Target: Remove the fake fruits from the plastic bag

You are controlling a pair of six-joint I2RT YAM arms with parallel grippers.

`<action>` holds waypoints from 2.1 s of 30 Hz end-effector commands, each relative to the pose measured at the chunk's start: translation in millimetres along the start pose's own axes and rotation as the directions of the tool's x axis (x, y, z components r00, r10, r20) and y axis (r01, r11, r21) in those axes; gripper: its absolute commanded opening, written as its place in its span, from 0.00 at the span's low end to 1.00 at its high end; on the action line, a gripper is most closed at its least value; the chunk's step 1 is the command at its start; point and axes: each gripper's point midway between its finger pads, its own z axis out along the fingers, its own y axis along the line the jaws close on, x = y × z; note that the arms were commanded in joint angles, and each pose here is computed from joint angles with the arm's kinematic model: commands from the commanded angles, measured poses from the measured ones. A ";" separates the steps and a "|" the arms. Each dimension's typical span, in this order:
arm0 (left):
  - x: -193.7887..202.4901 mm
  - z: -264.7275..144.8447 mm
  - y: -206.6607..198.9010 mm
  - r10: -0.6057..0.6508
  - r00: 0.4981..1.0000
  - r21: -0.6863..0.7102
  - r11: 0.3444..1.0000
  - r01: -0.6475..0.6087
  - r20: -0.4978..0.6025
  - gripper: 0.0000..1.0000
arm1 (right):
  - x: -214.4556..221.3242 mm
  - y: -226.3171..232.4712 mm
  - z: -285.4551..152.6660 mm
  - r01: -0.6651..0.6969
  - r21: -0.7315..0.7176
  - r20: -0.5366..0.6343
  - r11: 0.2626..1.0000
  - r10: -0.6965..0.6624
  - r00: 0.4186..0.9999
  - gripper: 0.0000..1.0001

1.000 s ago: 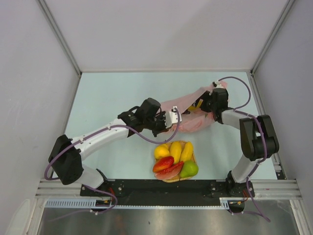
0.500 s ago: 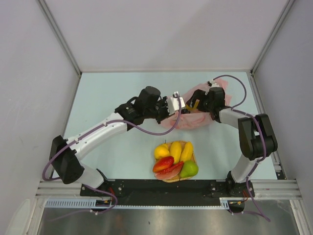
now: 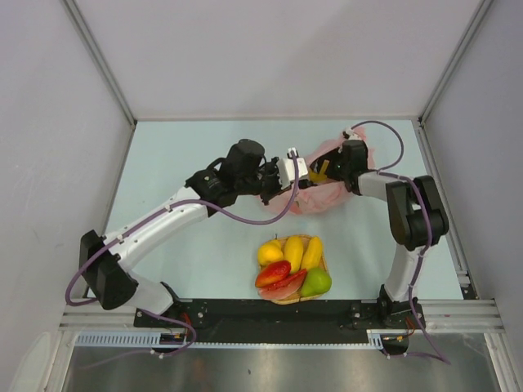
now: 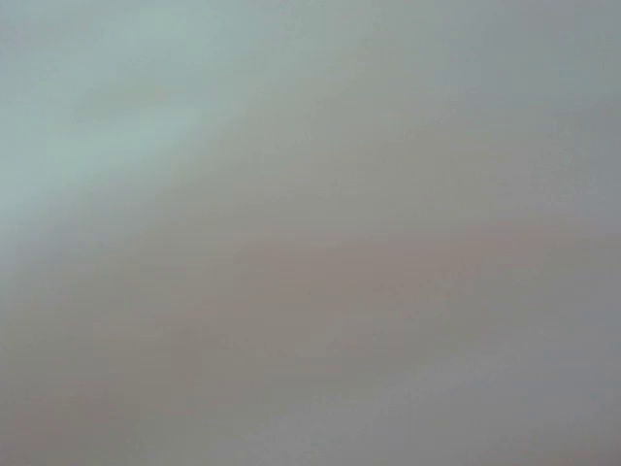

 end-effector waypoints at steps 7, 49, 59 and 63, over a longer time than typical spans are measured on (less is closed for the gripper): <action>-29.2 -14.7 2.9 0.017 0.997 -0.004 1.000 -0.017 0.074 0.00 | -28.2 8.2 53.0 0.160 0.002 0.065 0.987 -0.160 0.985 0.79; 53.9 29.9 9.1 -0.077 0.994 -0.066 0.995 0.072 -0.075 0.00 | -71.6 105.9 -188.3 0.718 -0.342 0.384 0.607 -0.607 0.696 0.00; 49.2 37.4 42.4 -0.124 0.990 -0.140 0.984 0.112 -0.075 0.00 | -74.1 138.9 -279.5 0.807 -0.339 0.512 0.483 -0.625 0.589 0.00; 44.9 30.9 65.0 -0.156 0.986 -0.178 0.974 0.143 -0.059 0.00 | -21.1 136.9 -306.8 0.826 -0.444 0.466 0.348 -0.698 0.545 0.00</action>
